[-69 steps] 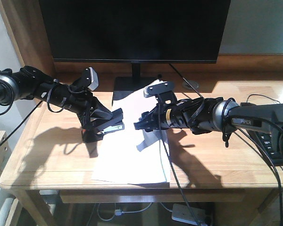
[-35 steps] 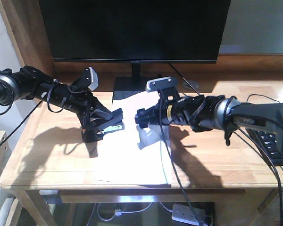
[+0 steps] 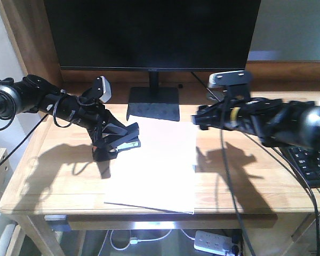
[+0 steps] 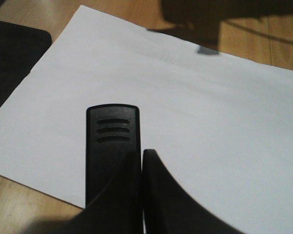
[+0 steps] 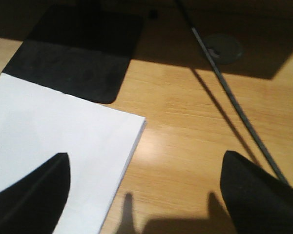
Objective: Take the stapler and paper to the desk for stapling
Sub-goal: 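Lift the right gripper away from the paper and withdraw it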
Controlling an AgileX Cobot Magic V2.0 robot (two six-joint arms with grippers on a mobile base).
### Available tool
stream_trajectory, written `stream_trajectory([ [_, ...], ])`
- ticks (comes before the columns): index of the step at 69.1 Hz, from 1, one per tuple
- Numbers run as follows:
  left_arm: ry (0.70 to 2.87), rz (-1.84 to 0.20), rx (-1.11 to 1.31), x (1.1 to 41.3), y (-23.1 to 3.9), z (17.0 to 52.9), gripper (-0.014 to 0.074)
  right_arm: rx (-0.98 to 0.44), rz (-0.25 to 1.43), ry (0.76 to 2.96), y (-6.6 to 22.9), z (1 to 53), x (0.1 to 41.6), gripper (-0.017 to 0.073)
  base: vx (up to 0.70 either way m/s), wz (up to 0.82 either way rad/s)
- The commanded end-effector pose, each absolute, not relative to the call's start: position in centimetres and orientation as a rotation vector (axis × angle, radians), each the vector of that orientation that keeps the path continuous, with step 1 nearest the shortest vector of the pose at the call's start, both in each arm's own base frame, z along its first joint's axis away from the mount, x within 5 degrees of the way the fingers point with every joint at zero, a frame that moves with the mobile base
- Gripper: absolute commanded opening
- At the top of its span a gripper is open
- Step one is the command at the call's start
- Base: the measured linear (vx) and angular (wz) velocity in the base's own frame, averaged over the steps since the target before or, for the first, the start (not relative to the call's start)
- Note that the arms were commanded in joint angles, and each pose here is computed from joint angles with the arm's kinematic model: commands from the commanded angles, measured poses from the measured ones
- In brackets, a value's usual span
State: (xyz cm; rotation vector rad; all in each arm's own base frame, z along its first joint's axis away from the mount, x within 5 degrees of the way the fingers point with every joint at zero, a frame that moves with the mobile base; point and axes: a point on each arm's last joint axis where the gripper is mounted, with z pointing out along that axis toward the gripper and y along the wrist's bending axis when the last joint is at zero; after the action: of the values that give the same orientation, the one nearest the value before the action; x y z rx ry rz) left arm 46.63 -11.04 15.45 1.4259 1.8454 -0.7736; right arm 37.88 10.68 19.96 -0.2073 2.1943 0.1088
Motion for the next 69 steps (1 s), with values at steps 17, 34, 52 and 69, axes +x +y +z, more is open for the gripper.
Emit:
stream_trajectory([
  [17,1.751,-0.768,1.383,46.6,-11.5,19.8,-0.0006,-0.255,-0.043,1.918,7.5,29.6,30.8,0.0583,0.0,0.0],
  [34,1.751,-0.768,1.383,46.6,-11.5,19.8,-0.0006,-0.236,0.013,1.732,5.6,34.4,23.5,0.0583,0.0,0.0],
  [52,1.751,-0.768,1.383,46.6,-11.5,19.8,-0.0006,-0.296,0.093,1.549,4.3,36.4,15.8,0.0583,0.0,0.0],
  [69,1.751,-0.768,1.383,46.6,-11.5,19.8,-0.0006,-0.304,0.13,1.438,3.0,34.3,10.0,0.0583,0.0,0.0],
])
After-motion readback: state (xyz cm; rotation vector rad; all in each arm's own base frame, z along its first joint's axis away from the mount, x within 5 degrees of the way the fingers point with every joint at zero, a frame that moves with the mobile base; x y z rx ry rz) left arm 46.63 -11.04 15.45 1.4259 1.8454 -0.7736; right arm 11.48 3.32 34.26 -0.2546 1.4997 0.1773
